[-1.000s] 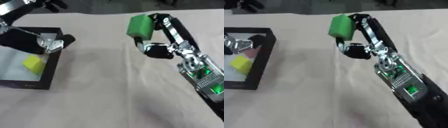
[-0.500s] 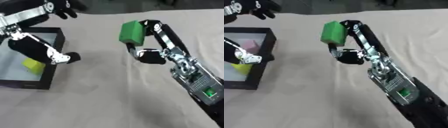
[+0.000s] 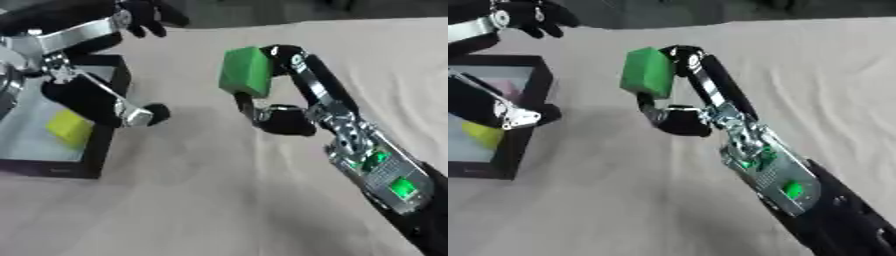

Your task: Pick up the objects with one hand, pass them to the other hand, and then place them into the box on the other side of the table.

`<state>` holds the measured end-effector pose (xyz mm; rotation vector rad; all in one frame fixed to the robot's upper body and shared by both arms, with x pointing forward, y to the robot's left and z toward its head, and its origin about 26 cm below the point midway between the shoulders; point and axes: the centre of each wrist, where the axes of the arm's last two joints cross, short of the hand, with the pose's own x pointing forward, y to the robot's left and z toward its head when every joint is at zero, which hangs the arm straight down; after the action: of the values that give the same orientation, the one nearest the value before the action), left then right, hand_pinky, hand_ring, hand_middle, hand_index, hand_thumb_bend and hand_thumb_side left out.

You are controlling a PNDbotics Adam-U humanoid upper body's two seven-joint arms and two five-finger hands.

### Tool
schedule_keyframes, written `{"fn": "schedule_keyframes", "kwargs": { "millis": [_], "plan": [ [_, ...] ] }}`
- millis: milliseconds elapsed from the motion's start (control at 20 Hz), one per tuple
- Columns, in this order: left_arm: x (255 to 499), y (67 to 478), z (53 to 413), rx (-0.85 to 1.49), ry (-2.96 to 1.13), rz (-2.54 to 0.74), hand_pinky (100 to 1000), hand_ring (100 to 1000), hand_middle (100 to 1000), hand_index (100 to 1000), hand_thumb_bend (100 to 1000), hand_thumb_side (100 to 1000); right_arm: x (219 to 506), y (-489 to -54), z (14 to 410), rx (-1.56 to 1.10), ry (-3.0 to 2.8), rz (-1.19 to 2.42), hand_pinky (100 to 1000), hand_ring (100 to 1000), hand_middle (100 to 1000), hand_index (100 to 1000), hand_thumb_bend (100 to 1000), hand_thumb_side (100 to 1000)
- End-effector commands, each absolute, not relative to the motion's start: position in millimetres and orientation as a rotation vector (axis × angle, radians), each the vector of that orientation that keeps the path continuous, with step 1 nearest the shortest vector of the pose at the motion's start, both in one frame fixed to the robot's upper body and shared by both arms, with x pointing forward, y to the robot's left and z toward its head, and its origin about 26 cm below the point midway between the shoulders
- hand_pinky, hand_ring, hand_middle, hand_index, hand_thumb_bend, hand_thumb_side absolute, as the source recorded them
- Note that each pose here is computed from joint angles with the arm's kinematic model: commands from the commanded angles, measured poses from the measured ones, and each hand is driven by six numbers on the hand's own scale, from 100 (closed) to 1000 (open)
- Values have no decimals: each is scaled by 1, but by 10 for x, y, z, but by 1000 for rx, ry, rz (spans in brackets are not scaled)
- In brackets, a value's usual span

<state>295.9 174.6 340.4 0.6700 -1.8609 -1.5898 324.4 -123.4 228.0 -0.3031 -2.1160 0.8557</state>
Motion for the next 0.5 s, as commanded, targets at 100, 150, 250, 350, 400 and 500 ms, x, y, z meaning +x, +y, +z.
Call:
{"fn": "schedule_keyframes", "kwargs": {
  "millis": [100, 150, 250, 350, 400, 500],
  "plan": [
    [2905, 1667, 3464, 729, -1878, -1590, 864, 873, 902, 937, 466, 100, 3220, -1161, 2343, -287, -2150, 882, 788, 687, 605, 536, 100, 100],
    [2903, 1649, 3457, 732, -1872, -1594, 864, 873, 903, 937, 463, 100, 3216, -1148, 2342, -281, -2151, 886, 788, 687, 605, 536, 100, 100],
    [2901, 1620, 3442, 733, -1862, -1600, 863, 873, 904, 938, 460, 100, 3211, -1130, 2341, -274, -2152, 891, 787, 687, 605, 536, 100, 100],
    [2899, 1594, 3429, 720, -1856, -1604, 862, 872, 907, 943, 442, 100, 3209, -1117, 2340, -269, -2152, 896, 787, 687, 605, 535, 100, 100],
    [2897, 1582, 3429, 711, -1857, -1604, 860, 871, 907, 943, 436, 100, 3208, -1113, 2339, -268, -2152, 898, 787, 687, 605, 535, 100, 100],
    [2890, 1554, 3436, 695, -1867, -1597, 857, 869, 905, 941, 425, 100, 3208, -1104, 2336, -267, -2153, 904, 787, 688, 605, 535, 100, 100]
  ]
}}
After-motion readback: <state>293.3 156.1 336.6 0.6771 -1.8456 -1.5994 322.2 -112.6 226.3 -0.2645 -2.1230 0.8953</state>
